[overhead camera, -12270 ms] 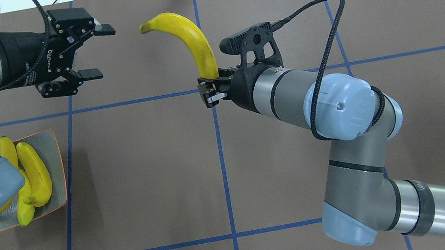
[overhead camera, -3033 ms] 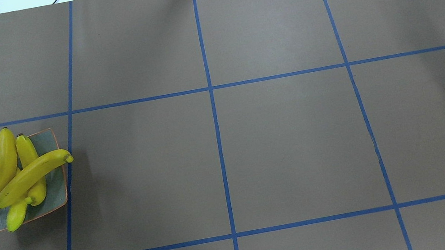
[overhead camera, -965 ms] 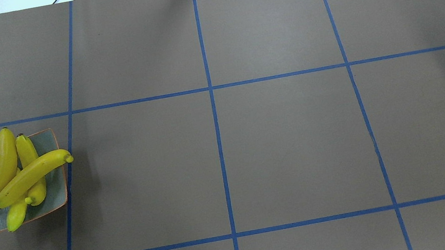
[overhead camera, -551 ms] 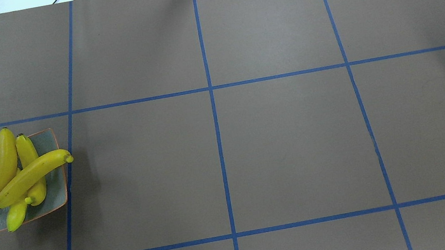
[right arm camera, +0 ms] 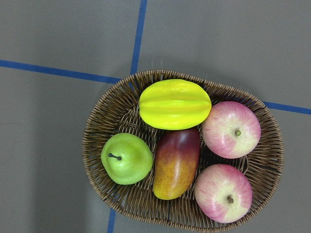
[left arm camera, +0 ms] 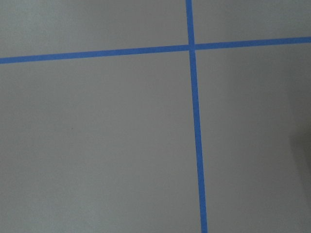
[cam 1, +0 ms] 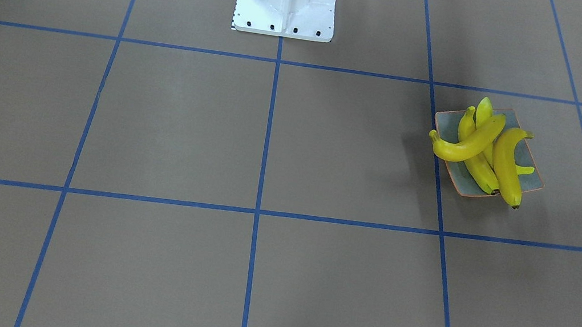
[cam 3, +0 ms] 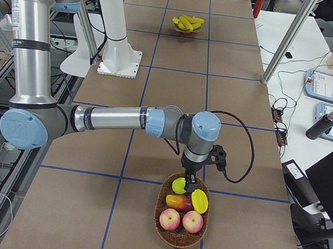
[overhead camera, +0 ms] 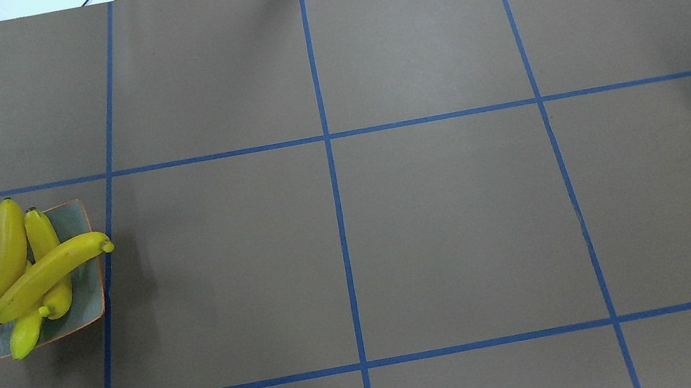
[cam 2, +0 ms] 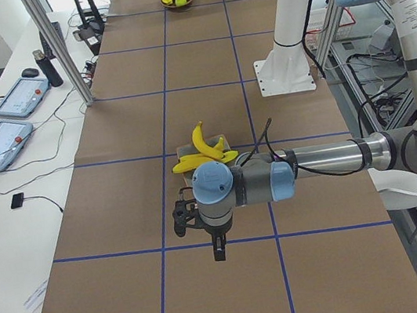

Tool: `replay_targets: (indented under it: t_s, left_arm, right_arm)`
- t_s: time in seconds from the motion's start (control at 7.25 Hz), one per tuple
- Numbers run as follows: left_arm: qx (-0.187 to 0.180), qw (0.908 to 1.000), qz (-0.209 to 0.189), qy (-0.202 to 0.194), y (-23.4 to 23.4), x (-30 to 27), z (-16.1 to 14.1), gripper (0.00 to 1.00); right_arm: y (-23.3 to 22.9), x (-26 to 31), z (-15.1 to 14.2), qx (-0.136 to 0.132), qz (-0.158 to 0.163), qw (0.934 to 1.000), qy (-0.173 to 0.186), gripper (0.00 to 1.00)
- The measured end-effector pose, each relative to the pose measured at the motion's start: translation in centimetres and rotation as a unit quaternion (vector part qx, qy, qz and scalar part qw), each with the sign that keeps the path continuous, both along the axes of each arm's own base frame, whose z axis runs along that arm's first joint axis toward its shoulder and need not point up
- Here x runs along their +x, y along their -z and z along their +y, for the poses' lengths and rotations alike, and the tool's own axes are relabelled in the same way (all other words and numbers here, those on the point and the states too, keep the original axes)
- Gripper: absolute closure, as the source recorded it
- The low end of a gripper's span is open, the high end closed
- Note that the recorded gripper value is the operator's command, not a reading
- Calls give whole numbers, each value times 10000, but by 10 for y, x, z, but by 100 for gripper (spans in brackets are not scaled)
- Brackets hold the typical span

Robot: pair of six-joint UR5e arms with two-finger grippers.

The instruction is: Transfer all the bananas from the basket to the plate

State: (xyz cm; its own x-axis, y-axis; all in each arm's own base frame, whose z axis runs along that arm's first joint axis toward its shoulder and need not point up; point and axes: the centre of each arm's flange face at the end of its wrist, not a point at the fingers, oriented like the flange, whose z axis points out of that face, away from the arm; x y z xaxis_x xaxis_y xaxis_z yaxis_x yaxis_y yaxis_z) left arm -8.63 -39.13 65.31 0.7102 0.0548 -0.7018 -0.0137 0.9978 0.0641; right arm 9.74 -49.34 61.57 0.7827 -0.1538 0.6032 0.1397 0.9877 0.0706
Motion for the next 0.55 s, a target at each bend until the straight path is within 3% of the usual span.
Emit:
replay_targets:
  t_s: [0.55]
  left_arm:
    - [-59,10000,-3,-2,-5,0,3,0]
  right_arm:
    - [3,-1,-1,260,-58,9996,4,0]
